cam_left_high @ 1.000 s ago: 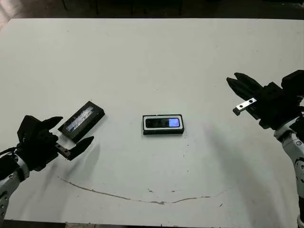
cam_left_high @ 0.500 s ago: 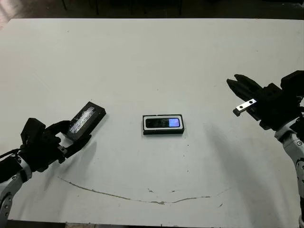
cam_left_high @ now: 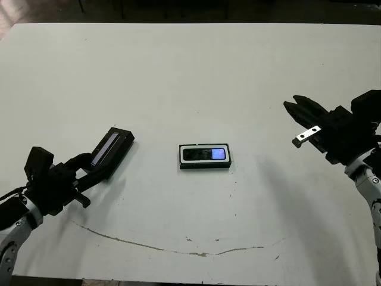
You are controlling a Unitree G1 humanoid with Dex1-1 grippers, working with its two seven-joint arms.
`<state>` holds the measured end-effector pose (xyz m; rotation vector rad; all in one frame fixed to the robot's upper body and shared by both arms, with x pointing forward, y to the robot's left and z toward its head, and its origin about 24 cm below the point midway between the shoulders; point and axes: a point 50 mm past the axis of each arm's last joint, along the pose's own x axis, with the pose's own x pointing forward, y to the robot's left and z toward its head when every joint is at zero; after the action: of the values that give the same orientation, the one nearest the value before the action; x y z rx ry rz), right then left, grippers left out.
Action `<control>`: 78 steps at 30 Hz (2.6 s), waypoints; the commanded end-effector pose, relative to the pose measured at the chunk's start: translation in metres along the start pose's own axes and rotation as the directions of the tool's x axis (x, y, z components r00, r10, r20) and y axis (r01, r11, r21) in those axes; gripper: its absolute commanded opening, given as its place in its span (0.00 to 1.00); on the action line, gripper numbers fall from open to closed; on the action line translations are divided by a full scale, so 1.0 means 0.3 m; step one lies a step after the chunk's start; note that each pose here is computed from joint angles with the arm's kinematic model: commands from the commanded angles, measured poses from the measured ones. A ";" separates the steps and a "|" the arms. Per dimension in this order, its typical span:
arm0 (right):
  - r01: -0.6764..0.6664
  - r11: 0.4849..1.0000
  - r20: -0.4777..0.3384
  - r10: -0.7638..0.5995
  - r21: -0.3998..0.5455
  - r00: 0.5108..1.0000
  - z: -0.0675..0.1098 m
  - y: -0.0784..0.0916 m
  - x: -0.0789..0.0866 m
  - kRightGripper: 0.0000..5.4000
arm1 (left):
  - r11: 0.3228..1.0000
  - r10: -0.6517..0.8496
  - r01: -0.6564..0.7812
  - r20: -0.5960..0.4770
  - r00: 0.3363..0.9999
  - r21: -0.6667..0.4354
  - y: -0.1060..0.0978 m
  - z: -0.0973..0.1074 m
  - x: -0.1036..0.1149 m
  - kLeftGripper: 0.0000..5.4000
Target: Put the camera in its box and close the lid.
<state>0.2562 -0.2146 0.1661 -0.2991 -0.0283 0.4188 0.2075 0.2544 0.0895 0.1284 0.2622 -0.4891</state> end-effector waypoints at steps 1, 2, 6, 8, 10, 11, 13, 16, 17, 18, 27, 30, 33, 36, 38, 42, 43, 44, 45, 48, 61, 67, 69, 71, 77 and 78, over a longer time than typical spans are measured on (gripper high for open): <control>0.002 1.000 -0.031 -0.002 -0.008 1.000 -0.014 -0.003 -0.004 0.00 | 1.000 -0.002 0.002 0.002 1.000 0.009 -0.014 0.024 -0.001 0.23; 0.004 1.000 -0.032 -0.005 -0.010 0.999 -0.013 -0.003 -0.004 0.00 | 0.999 -0.003 0.003 0.016 1.000 0.032 -0.017 0.052 0.001 0.23; 0.007 1.000 -0.035 -0.007 -0.013 0.999 -0.010 -0.004 -0.003 0.00 | 0.991 -0.018 0.010 0.057 0.998 0.137 -0.027 0.149 0.013 0.23; 0.007 1.000 -0.032 -0.008 -0.017 0.999 -0.007 -0.004 -0.003 0.00 | 0.979 -0.048 0.030 0.087 0.995 0.200 -0.032 0.202 0.027 0.23; 0.009 1.000 -0.032 -0.010 -0.016 0.999 -0.004 -0.004 -0.003 0.00 | 0.967 -0.091 0.059 0.118 0.989 0.249 -0.033 0.241 0.042 0.23; 0.009 1.000 -0.028 -0.010 -0.019 1.000 -0.003 -0.004 -0.003 0.00 | 0.959 -0.121 0.081 0.134 0.984 0.271 -0.033 0.260 0.051 0.23; 0.009 1.000 -0.020 -0.009 -0.016 1.000 -0.002 -0.004 -0.002 0.00 | 0.943 -0.185 0.126 0.168 0.968 0.309 -0.033 0.289 0.073 0.23; 0.009 1.000 -0.019 -0.009 -0.004 1.000 -0.001 -0.002 0.000 0.00 | 0.915 -0.261 0.187 0.172 0.950 0.357 -0.038 0.321 0.107 0.23; 0.009 1.000 -0.018 -0.009 0.000 1.000 -0.001 -0.002 0.000 0.00 | 0.909 -0.282 0.209 0.164 0.945 0.360 -0.040 0.327 0.118 0.23; 0.009 1.000 -0.018 -0.009 0.001 1.000 0.000 -0.002 0.000 0.00 | 0.902 -0.301 0.231 0.145 0.943 0.364 -0.041 0.334 0.132 0.23; 0.017 0.999 -0.017 -0.016 0.031 1.000 0.007 -0.008 -0.006 0.00 | 0.751 -0.450 0.414 -0.060 0.891 0.514 -0.090 0.355 0.253 0.23; 0.017 0.999 -0.016 -0.016 0.034 1.000 0.013 -0.011 -0.008 0.00 | 0.700 -0.465 0.444 -0.115 0.878 0.559 -0.109 0.351 0.281 0.23; 0.019 0.999 -0.013 -0.019 0.036 1.000 0.016 -0.012 -0.011 0.00 | 0.656 -0.485 0.469 -0.146 0.862 0.592 -0.126 0.337 0.305 0.23; 0.019 0.999 -0.007 -0.019 0.039 1.000 0.015 -0.012 -0.011 0.00 | 0.612 -0.535 0.499 -0.144 0.833 0.613 -0.139 0.314 0.322 0.23; 0.021 0.999 -0.005 -0.021 0.029 1.000 0.015 -0.012 -0.010 0.00 | 0.593 -0.556 0.515 -0.147 0.818 0.619 -0.145 0.301 0.330 0.23; 0.020 1.000 -0.010 -0.020 0.022 1.000 0.014 -0.009 -0.007 0.00 | 0.576 -0.581 0.537 -0.154 0.799 0.617 -0.150 0.277 0.334 0.23; 0.018 1.000 -0.009 -0.018 0.019 1.000 0.014 -0.008 -0.007 0.00 | 0.574 -0.584 0.540 -0.154 0.797 0.615 -0.151 0.273 0.333 0.23; 0.017 1.000 -0.009 -0.017 0.018 1.000 0.014 -0.008 -0.006 0.00 | 0.572 -0.588 0.543 -0.154 0.794 0.615 -0.152 0.270 0.333 0.23; 0.014 1.000 -0.007 -0.014 0.020 1.000 0.013 -0.007 -0.006 0.00 | 0.572 -0.591 0.544 -0.152 0.792 0.614 -0.152 0.267 0.332 0.23; 0.010 1.000 -0.005 -0.009 0.021 1.000 0.011 -0.005 -0.003 0.00 | 0.582 -0.596 0.550 -0.147 0.790 0.599 -0.154 0.255 0.331 0.23; 0.014 1.000 -0.021 -0.014 0.004 1.000 0.015 0.000 -0.006 0.00 | 0.631 -0.618 0.632 -0.201 0.760 0.451 -0.139 0.210 0.361 0.23; 0.018 1.000 -0.021 -0.018 -0.018 1.000 0.011 0.000 -0.008 0.00 | 0.643 -0.651 0.674 -0.204 0.731 0.364 -0.120 0.195 0.382 0.23; 0.019 1.000 -0.019 -0.019 -0.023 1.000 0.009 0.000 -0.008 0.00 | 0.630 -0.677 0.693 -0.189 0.711 0.350 -0.120 0.201 0.390 0.23; 0.023 0.999 -0.022 -0.024 -0.025 0.999 0.008 0.001 -0.009 0.00 | 0.618 -0.694 0.707 -0.184 0.696 0.344 -0.122 0.207 0.397 0.23; 0.023 0.999 -0.016 -0.024 -0.039 1.000 0.005 -0.002 -0.010 0.00 | 0.603 -0.701 0.726 -0.215 0.680 0.331 -0.125 0.216 0.419 0.23; 0.024 0.999 -0.017 -0.024 -0.038 1.000 0.004 -0.003 -0.011 0.00 | 0.603 -0.699 0.729 -0.224 0.679 0.326 -0.126 0.216 0.421 0.23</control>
<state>0.2547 -0.2127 0.1740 -0.3309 -0.0567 0.3931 0.3107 0.1510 0.1200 0.4409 0.2273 -1.3648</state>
